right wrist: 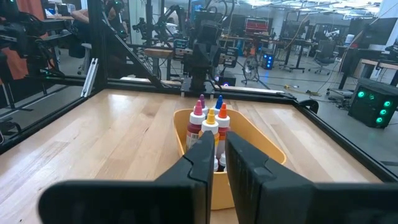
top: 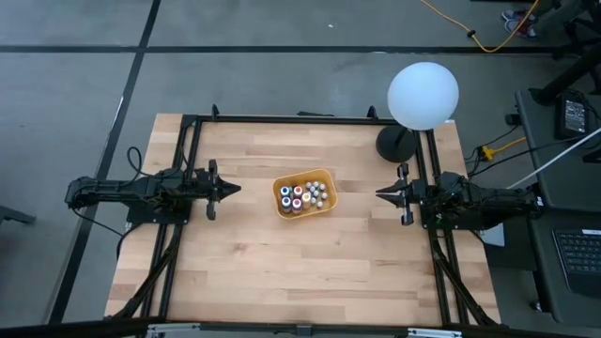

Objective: Pick & Place food coloring
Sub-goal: Return to Home Position

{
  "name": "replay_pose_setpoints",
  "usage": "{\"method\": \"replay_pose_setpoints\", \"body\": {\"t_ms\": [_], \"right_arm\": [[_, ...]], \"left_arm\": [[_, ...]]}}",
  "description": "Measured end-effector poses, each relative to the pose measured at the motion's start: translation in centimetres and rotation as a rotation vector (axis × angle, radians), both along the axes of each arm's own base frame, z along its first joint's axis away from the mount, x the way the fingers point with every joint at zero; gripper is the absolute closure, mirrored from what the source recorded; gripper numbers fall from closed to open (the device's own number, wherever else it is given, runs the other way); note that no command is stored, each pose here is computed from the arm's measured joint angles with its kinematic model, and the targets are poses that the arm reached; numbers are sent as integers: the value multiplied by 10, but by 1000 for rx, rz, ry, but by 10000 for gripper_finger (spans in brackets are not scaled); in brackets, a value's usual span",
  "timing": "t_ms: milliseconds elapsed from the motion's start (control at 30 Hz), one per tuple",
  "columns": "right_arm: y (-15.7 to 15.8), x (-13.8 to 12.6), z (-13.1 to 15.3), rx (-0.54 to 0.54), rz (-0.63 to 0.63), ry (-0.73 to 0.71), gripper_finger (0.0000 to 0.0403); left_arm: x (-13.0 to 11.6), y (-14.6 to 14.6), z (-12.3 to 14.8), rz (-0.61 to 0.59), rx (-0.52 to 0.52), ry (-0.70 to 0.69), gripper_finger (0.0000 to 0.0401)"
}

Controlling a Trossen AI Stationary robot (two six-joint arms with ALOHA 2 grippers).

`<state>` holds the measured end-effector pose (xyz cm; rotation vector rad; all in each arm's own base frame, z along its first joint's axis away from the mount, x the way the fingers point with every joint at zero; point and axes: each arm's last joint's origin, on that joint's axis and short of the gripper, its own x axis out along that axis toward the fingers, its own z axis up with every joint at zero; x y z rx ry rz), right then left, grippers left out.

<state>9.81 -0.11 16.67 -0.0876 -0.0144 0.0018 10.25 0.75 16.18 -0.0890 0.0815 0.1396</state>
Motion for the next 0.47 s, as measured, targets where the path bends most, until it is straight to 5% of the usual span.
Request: {"method": "replay_pose_setpoints", "body": {"t_ms": [467], "right_arm": [[0,0,0,0,0,0,359]], "left_arm": [[0,0,0,0,0,0,391]]}}
